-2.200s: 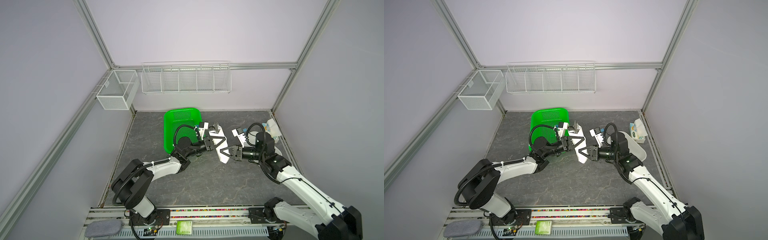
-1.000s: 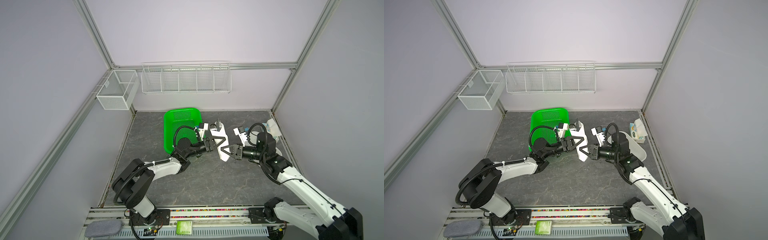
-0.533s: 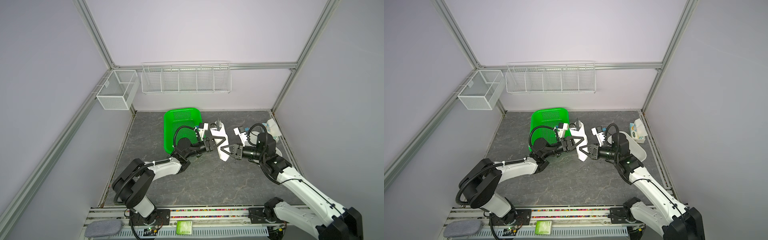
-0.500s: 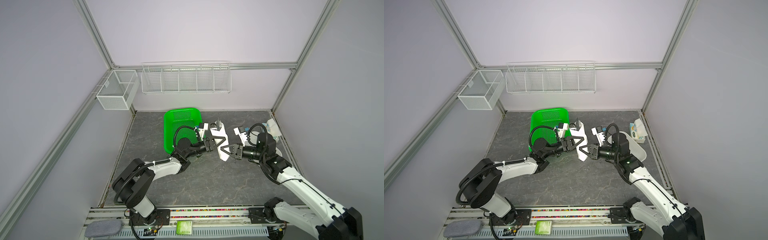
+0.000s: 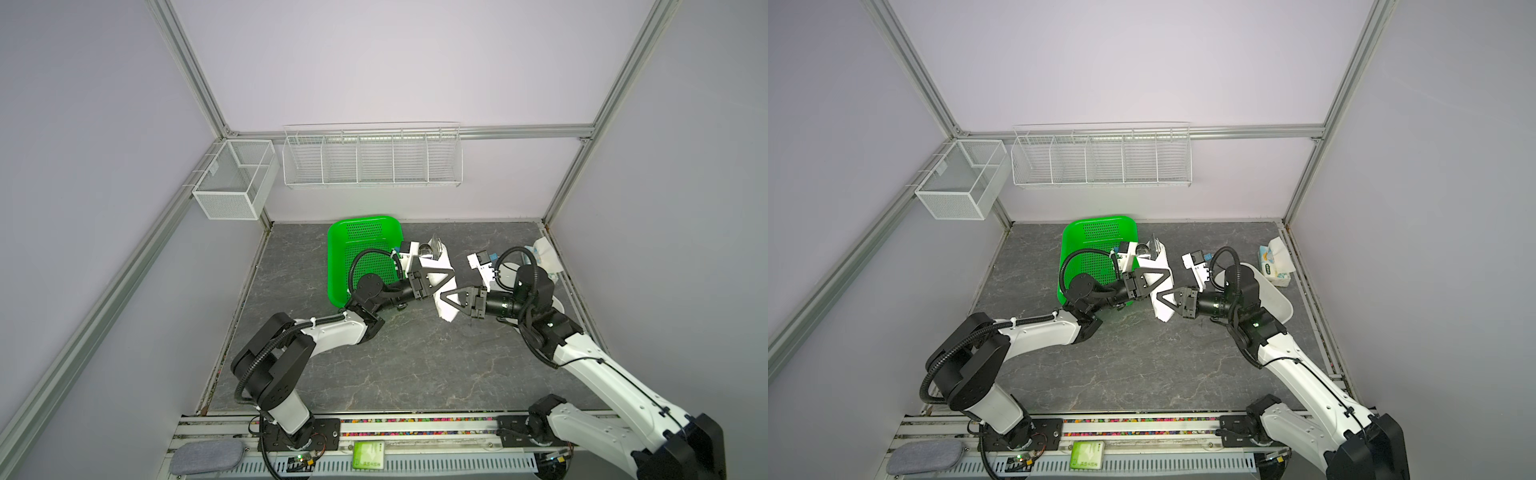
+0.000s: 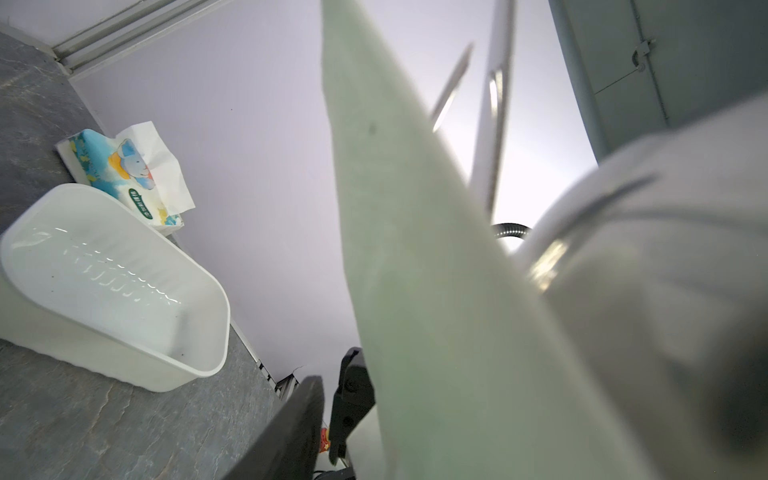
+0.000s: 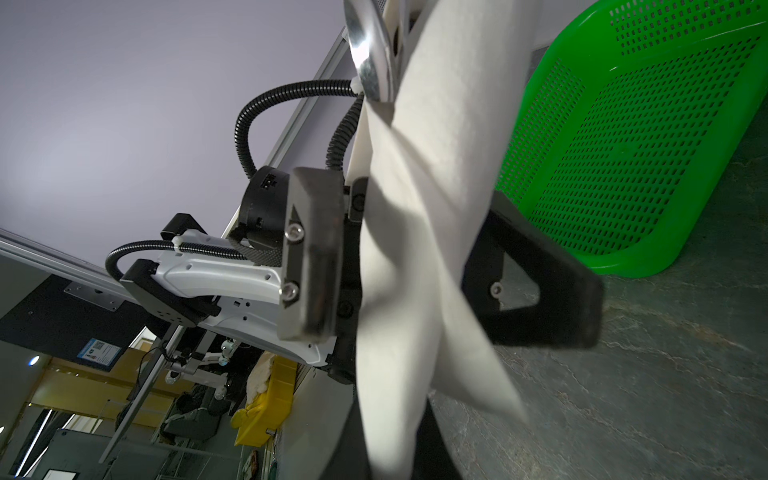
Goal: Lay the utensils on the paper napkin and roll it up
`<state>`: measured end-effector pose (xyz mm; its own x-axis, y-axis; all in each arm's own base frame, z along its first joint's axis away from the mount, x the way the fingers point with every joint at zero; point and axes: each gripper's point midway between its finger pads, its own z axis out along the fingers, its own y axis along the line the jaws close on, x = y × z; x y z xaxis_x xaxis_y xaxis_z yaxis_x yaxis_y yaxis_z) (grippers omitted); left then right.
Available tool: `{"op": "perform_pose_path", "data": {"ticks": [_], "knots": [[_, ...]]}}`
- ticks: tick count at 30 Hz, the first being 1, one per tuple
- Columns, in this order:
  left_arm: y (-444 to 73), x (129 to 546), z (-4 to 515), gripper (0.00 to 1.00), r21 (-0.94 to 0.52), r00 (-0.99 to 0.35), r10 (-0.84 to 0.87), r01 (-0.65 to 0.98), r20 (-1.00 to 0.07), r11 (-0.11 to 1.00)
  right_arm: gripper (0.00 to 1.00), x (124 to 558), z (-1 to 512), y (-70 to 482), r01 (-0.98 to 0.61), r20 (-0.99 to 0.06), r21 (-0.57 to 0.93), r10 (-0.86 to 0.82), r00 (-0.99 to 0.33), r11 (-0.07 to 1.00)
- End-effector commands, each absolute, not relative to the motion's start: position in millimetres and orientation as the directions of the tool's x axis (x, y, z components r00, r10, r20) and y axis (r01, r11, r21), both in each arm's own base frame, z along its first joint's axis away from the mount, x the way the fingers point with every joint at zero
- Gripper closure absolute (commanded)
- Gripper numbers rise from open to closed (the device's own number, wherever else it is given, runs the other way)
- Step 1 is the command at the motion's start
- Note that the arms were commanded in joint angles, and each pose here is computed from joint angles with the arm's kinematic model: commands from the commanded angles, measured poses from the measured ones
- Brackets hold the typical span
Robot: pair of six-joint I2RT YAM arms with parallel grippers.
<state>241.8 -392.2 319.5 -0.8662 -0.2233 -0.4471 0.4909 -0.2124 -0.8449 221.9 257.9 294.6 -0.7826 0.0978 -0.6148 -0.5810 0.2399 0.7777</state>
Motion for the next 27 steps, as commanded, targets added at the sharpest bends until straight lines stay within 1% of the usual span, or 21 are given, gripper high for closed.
{"op": "perform_pose_path", "data": {"ticks": [1, 8, 11, 20, 24, 27], "knots": [[-394, 236, 335, 0.44, -0.812, -0.856, -0.216, 0.515, -0.470, -0.275, 0.91, 217, 305, 260, -0.618, -0.639, 0.765, 0.096, -0.763, 0.183], [-397, 234, 339, 0.43, -0.802, -0.861, -0.201, 0.508, -0.467, -0.314, 0.91, 215, 308, 262, -0.620, -0.638, 0.767, 0.090, -0.765, 0.164], [-397, 233, 343, 0.46, -0.793, -0.858, -0.200, 0.514, -0.474, -0.325, 0.91, 215, 307, 262, -0.618, -0.635, 0.769, 0.088, -0.768, 0.162], [-393, 230, 348, 0.68, -0.784, -0.856, -0.205, 0.517, -0.474, -0.345, 0.92, 217, 305, 260, -0.617, -0.639, 0.766, 0.098, -0.763, 0.180], [-392, 230, 345, 0.74, -0.789, -0.859, -0.208, 0.512, -0.467, -0.341, 0.92, 218, 306, 258, -0.618, -0.642, 0.763, 0.109, -0.759, 0.192], [-391, 230, 342, 0.76, -0.794, -0.862, -0.210, 0.507, -0.462, -0.334, 0.92, 218, 307, 257, -0.619, -0.646, 0.760, 0.116, -0.755, 0.198]]}}
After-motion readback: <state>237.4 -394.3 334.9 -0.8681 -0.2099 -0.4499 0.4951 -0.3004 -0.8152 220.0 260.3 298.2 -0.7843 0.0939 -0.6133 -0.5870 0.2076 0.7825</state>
